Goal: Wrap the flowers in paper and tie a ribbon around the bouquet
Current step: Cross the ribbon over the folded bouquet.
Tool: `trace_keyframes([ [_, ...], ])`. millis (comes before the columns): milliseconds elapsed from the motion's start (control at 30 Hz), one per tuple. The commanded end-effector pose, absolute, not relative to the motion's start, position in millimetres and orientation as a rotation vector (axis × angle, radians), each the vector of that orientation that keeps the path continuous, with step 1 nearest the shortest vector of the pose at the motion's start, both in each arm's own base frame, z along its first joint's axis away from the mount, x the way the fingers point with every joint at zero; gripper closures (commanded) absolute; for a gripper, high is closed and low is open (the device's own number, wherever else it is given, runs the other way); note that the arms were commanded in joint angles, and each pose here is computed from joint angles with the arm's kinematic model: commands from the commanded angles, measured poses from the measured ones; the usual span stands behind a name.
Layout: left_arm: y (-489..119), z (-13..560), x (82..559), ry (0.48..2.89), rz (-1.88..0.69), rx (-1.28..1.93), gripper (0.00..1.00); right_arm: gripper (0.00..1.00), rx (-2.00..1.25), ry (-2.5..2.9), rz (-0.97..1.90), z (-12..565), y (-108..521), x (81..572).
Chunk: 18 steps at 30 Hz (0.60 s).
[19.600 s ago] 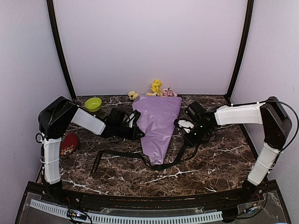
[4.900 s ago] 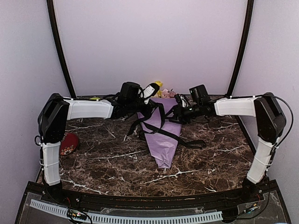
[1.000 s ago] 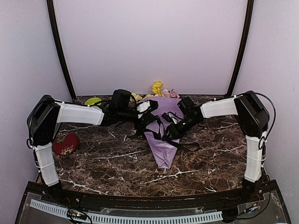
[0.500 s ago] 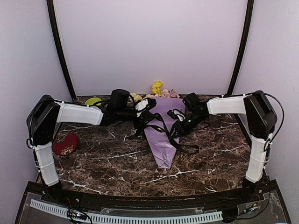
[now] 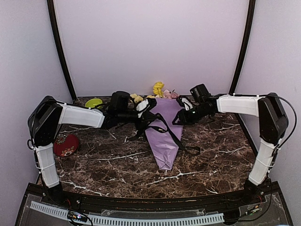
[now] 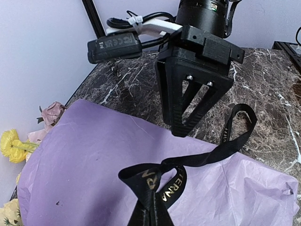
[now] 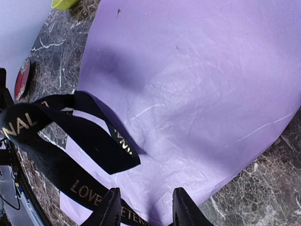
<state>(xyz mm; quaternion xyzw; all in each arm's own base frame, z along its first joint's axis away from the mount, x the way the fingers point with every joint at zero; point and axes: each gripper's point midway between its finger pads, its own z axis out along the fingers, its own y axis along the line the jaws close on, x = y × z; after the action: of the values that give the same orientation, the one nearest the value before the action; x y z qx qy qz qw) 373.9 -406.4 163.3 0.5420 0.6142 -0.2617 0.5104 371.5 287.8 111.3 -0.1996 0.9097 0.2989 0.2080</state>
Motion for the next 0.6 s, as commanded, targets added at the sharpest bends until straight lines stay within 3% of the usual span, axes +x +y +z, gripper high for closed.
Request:
trace_keyframes([
  [0, -406.9, 164.2, 373.5, 1.465, -0.653, 1.286, 1.0, 0.63, -0.479, 2.506, 0.872, 102.7, 301.2, 391.2],
  [200, -405.3, 160.3, 372.3, 1.477, -0.648, 1.289, 1.0, 0.63, -0.565, 2.487, 0.983, 91.2, 347.9, 414.3],
  [567, -405.1, 164.7, 367.9, 1.466, -0.669, 1.292, 1.0, 0.82, -0.882, 2.555, 1.079, 60.3, 379.8, 351.4],
])
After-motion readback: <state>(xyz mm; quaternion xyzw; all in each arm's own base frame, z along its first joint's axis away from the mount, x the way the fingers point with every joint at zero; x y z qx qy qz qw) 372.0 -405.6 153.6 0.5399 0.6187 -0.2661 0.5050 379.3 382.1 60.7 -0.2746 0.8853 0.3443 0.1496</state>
